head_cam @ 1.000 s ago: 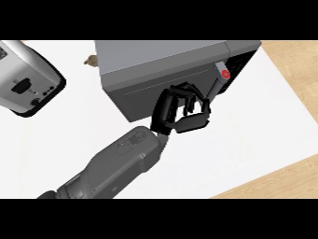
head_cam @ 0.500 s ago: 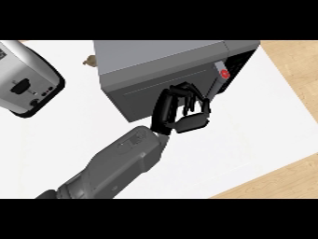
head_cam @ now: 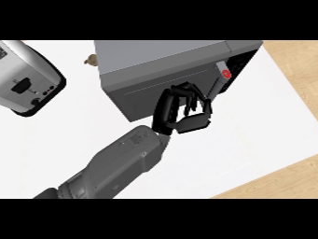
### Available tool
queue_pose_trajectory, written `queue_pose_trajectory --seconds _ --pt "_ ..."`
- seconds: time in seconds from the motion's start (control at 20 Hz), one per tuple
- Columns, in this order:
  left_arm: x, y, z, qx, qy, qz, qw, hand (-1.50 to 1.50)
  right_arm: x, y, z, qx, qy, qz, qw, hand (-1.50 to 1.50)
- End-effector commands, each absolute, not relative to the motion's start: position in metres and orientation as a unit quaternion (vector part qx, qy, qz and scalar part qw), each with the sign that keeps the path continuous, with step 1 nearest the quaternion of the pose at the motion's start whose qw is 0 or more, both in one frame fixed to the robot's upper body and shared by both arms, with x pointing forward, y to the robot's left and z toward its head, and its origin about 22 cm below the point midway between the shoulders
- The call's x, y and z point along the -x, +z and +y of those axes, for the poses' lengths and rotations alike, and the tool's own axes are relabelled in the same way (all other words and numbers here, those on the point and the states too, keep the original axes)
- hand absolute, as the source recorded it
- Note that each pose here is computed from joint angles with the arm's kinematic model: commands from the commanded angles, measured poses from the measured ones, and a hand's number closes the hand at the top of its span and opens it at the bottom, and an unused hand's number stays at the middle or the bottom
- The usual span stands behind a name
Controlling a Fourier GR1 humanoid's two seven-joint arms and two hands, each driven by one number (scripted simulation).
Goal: Pick up the milk, place it into the microwave and close the microwave
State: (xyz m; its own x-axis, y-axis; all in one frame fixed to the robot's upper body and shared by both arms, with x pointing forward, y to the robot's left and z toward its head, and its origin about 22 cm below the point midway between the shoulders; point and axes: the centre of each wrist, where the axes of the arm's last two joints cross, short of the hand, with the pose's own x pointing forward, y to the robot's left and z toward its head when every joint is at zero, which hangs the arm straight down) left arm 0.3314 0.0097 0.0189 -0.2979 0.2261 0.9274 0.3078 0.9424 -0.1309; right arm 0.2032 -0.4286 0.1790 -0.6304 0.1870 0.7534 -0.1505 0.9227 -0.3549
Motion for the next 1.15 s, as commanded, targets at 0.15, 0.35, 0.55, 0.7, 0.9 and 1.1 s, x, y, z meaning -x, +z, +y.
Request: queue_pose_trajectory --seconds 0.15,0.35,0.55,0.7,0.9,1.1 --pt "-0.354 0.038 0.008 0.157 -0.035 -0.809 0.565 1.5 -0.209 0.177 -0.444 -0.006 0.173 -0.882 0.437 -1.5" --pt "-0.355 0.039 0.008 0.154 -0.032 -0.808 0.568 1.5 -0.213 0.179 -0.449 -0.013 0.166 -0.886 0.433 -1.5" --pt "-0.355 0.039 0.006 0.156 -0.037 -0.811 0.563 1.5 -0.217 0.182 -0.455 -0.021 0.16 -0.889 0.428 -1.5" --pt "-0.356 0.042 0.004 0.159 -0.038 -0.81 0.563 1.5 -0.219 0.185 -0.459 -0.026 0.16 -0.89 0.426 -1.5" --pt "-0.355 0.039 0.005 0.157 -0.039 -0.81 0.564 1.5 -0.222 0.191 -0.466 -0.024 0.162 -0.891 0.424 -1.5" --pt "-0.357 0.043 0.003 0.16 -0.04 -0.811 0.561 1.5 -0.223 0.192 -0.475 -0.024 0.159 -0.888 0.43 -1.5"
